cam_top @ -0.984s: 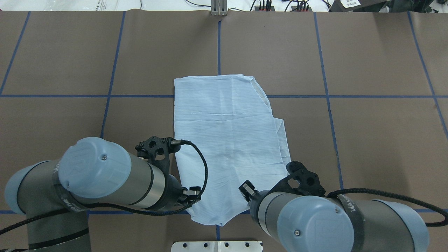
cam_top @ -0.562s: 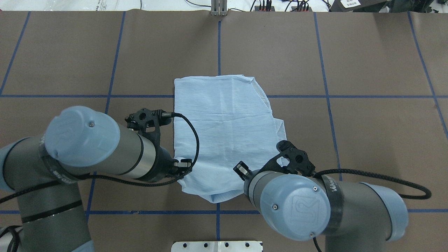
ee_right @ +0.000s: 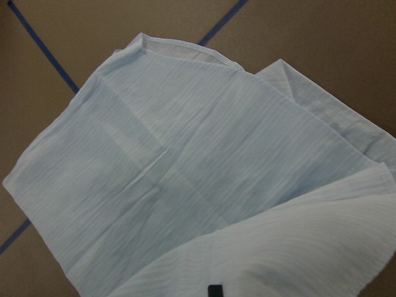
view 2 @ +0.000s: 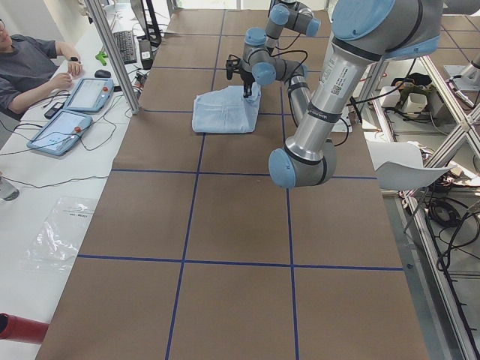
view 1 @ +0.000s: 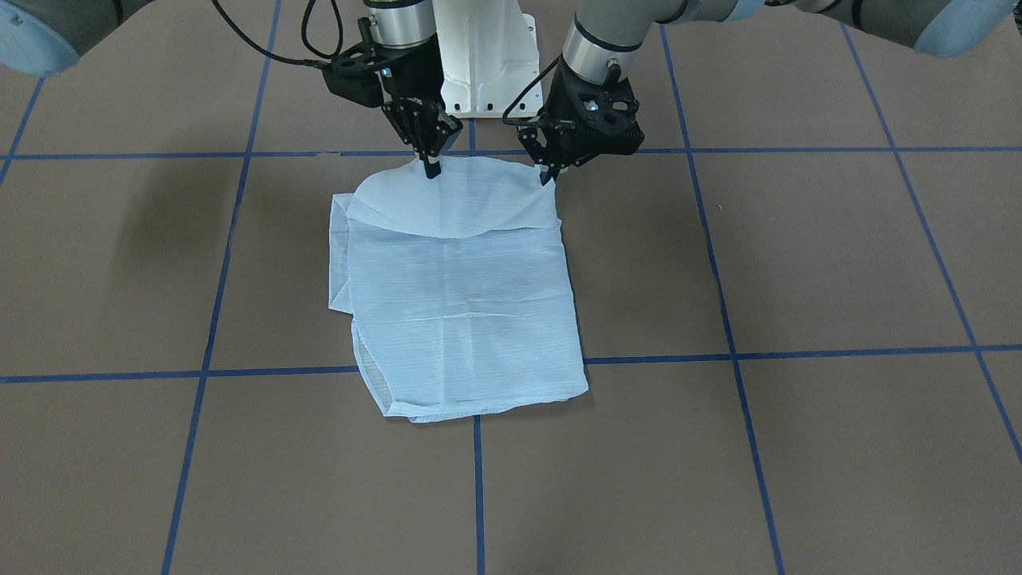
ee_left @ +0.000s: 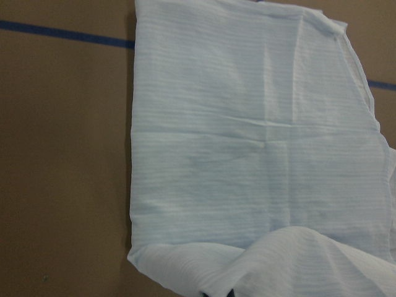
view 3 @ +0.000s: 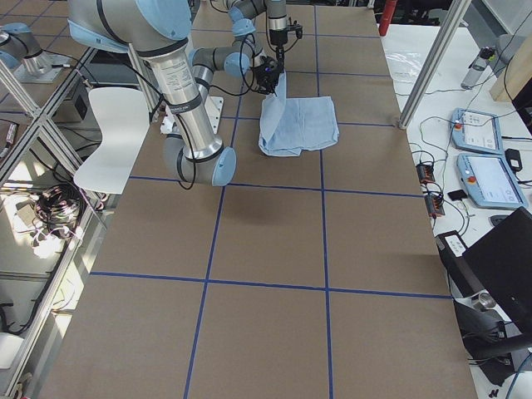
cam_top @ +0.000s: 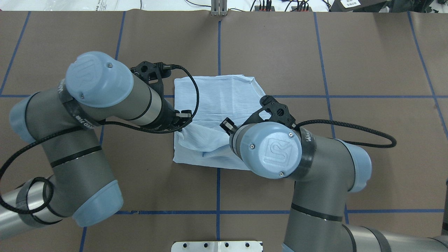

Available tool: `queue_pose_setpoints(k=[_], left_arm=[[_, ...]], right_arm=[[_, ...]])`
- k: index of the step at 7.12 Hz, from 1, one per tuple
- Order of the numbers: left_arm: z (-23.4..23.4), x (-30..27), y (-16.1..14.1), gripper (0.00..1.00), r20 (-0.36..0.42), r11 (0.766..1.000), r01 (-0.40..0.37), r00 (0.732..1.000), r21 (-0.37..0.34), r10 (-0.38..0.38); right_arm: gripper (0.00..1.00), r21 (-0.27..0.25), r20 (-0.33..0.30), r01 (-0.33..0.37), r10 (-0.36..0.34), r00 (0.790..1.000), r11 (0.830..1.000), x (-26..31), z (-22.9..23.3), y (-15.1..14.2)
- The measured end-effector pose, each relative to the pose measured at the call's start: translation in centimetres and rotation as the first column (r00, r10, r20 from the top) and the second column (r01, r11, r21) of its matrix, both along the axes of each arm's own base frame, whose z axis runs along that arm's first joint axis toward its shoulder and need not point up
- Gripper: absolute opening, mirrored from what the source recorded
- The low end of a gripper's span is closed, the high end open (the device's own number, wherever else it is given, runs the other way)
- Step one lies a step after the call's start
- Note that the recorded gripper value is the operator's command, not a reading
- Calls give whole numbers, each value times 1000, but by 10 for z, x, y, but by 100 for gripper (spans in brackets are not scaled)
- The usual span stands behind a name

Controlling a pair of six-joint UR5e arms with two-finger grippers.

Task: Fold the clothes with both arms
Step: 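Lift both near corners and fold them over toward the far edge with both grippers, then lay the folded edge down and open both grippers, raising them away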

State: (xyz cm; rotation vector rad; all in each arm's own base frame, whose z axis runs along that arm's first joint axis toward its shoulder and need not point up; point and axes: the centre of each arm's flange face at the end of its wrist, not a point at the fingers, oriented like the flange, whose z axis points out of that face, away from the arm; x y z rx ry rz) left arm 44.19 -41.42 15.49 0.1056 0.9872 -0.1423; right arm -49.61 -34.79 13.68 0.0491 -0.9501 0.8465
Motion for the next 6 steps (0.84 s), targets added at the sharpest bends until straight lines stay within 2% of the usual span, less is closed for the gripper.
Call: queue_pose_setpoints(k=[2,4,6], left_arm=[[14,22,-51,0,55,999,35,998,18,-36],[36,47,-94,0,74,997,71,994,40,-74],[52,60,-136,0,106,993,86,990,77,-94]], right_arm=[[0,42,-42,-28,29,999,999,-25,8,-68],[0,63,-79,-30,35,996,998,-62,30,-141],[0,71,-131,-7,17,991,997,-71,48,-187]])
